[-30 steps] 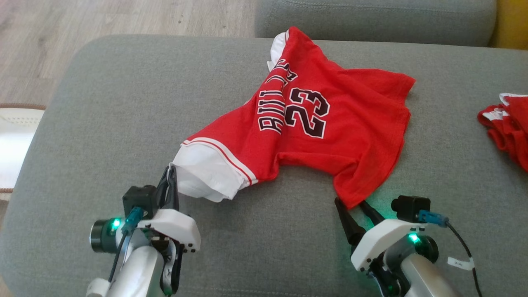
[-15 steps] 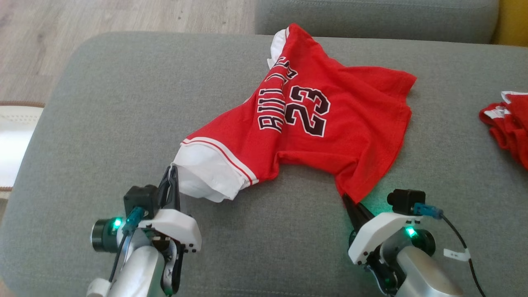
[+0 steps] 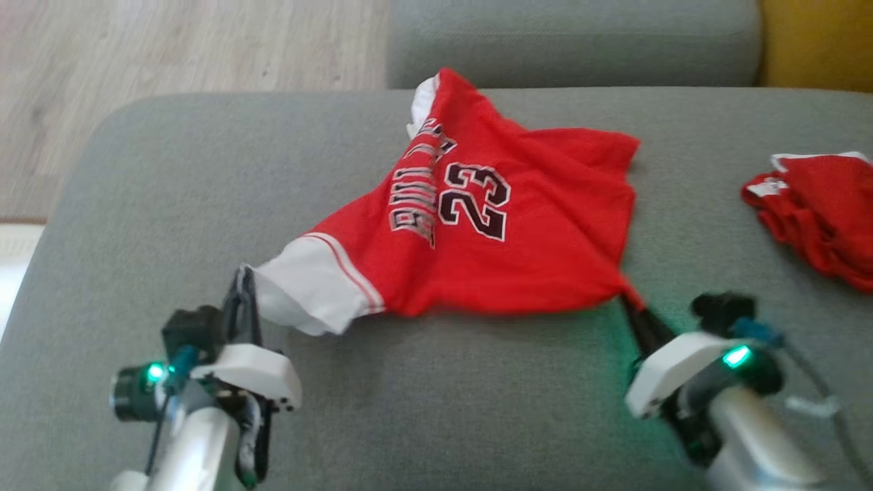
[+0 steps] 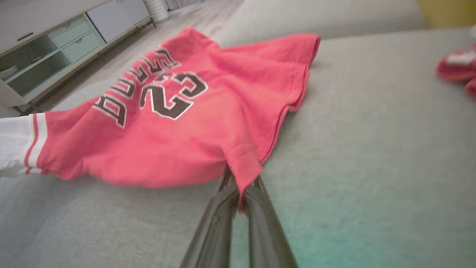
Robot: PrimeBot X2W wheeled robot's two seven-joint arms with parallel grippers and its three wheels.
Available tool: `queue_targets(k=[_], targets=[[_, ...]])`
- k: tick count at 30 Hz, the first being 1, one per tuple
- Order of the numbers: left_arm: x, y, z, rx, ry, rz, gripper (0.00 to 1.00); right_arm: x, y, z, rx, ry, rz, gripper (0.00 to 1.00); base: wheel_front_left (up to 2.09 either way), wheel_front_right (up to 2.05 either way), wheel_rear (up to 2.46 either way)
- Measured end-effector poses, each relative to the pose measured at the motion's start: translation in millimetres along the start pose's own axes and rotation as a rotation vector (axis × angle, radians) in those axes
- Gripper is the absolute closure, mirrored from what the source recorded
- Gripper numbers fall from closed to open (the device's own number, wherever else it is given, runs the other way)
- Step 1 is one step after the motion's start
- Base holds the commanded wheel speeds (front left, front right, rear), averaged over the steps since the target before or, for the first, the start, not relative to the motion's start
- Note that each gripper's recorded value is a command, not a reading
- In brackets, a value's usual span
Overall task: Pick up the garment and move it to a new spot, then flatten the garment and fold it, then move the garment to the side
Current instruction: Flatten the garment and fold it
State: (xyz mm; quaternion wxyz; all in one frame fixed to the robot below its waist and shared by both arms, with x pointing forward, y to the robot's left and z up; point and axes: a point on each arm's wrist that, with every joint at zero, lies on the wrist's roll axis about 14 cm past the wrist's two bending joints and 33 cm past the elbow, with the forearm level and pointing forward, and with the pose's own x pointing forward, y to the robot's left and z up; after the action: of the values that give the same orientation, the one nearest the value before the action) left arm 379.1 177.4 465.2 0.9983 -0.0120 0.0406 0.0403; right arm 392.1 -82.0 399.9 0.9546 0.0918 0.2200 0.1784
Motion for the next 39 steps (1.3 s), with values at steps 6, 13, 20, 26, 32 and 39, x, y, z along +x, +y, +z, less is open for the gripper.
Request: queue_targets(k=[6, 13, 20, 26, 32, 39], targets=[[7, 5, 45, -0.016, -0.136, -0.002, 1.0, -24, -33, 75, -0.122, -0.167, -0.04, 1.0, 0.0, 0.0, 0.0], [19, -2, 149, -0.028, -0.425, -0.068, 1.0, -59, -16, 189, -0.264, -0.414, 0.018, 1.0, 0.0, 0.0, 0.0], [-3, -5, 274, -0.059, -0.778, -0.11, 1.0, -108, 26, 284, -0.402, -0.648, 0.084, 1.0, 0.0, 0.0, 0.0], [-35, -10, 329, -0.073, -0.941, -0.141, 1.0, -141, 45, 308, -0.421, -0.705, 0.106, 1.0, 0.0, 0.0, 0.0], [-32, -17, 348, -0.042, -0.914, -0.178, 1.0, -151, 46, 317, -0.397, -0.688, 0.099, 1.0, 0.0, 0.0, 0.0], [53, -15, 316, 0.035, -0.696, -0.185, 1.0, -86, 21, 300, -0.334, -0.507, 0.08, 1.0, 0.0, 0.0, 0.0]])
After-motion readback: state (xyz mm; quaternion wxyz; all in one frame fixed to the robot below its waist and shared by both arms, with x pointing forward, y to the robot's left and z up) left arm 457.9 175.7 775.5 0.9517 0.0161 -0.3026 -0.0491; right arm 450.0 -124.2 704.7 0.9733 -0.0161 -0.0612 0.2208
